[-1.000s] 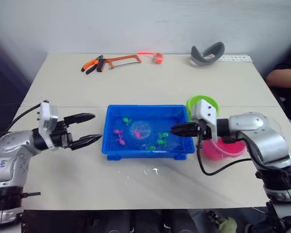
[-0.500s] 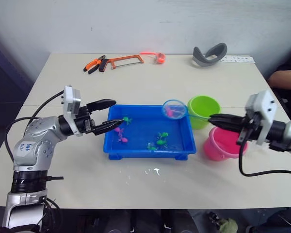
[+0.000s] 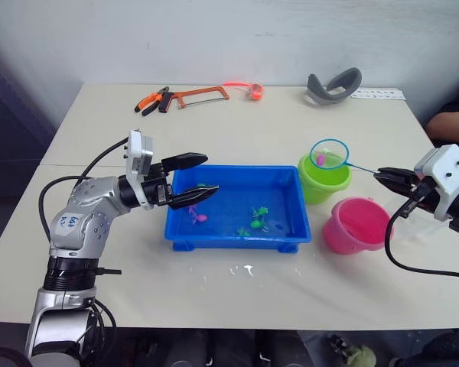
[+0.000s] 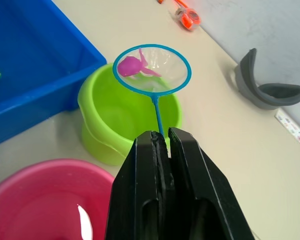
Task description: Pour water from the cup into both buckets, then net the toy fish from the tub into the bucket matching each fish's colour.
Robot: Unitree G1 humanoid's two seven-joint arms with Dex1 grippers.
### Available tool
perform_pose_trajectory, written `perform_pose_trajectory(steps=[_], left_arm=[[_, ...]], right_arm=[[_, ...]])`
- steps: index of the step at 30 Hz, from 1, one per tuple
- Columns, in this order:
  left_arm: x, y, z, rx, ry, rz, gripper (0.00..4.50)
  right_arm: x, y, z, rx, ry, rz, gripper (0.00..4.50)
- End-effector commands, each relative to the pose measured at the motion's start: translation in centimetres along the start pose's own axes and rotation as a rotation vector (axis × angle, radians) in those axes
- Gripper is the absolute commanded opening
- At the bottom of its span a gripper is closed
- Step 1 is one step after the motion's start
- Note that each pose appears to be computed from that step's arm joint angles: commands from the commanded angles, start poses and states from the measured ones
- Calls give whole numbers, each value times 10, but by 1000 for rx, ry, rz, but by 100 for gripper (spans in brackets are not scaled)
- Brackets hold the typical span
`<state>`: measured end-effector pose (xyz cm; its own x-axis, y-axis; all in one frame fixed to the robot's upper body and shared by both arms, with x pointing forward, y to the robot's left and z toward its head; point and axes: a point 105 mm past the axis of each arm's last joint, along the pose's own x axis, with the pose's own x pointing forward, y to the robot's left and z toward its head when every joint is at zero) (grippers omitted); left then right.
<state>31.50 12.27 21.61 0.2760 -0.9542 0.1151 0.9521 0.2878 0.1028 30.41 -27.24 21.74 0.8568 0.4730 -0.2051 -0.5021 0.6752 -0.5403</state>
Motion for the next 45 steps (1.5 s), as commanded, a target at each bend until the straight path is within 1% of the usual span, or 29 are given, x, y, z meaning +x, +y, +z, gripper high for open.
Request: perform_pose_trajectory(steps=[1,5,7,10,12,15,17,21,24,26,32,34,39,42,45], left_arm=[[-1,0,5,40,-11,-4,448],[-3,0,4,40,-8,-1,448],[-3,0,3,38,-7,-2,448],[-3,0,1,37,-3,-8,448],[-3,0,0,36,0,-20,448],[1,-2,-1,36,-1,-49,448],[3,-3,-2,36,-3,-70,448],[11,-7,-5,25,-3,-127,448],[18,-9,-8,13,-6,-164,448],[21,-11,-10,11,-2,-190,448],[30,-13,-12,6,-5,-239,448],[32,-13,-12,4,-5,-248,448],[34,-12,-13,2,-5,-257,448],[35,-11,-14,1,-5,-258,448],[35,-11,-14,-3,-7,-258,448]], right_arm=[[-3,-7,3,-56,-30,-55,0],[-7,-5,10,26,-91,-55,0],[-12,0,11,56,-104,-31,0],[-22,2,13,90,-115,-26,0],[-35,3,14,103,-112,-31,0],[-62,6,10,95,-75,-59,0],[-74,9,7,90,-52,-76,0],[-106,26,0,78,18,-86,0],[-121,33,-9,54,76,-130,0],[-126,40,-13,39,101,-137,0],[-136,43,-29,-125,193,-204,0],[-138,46,-36,-178,219,-203,0],[-140,49,-40,-381,223,-211,0],[-139,53,-42,-504,235,-175,0],[-137,57,-41,-731,242,-132,0]])
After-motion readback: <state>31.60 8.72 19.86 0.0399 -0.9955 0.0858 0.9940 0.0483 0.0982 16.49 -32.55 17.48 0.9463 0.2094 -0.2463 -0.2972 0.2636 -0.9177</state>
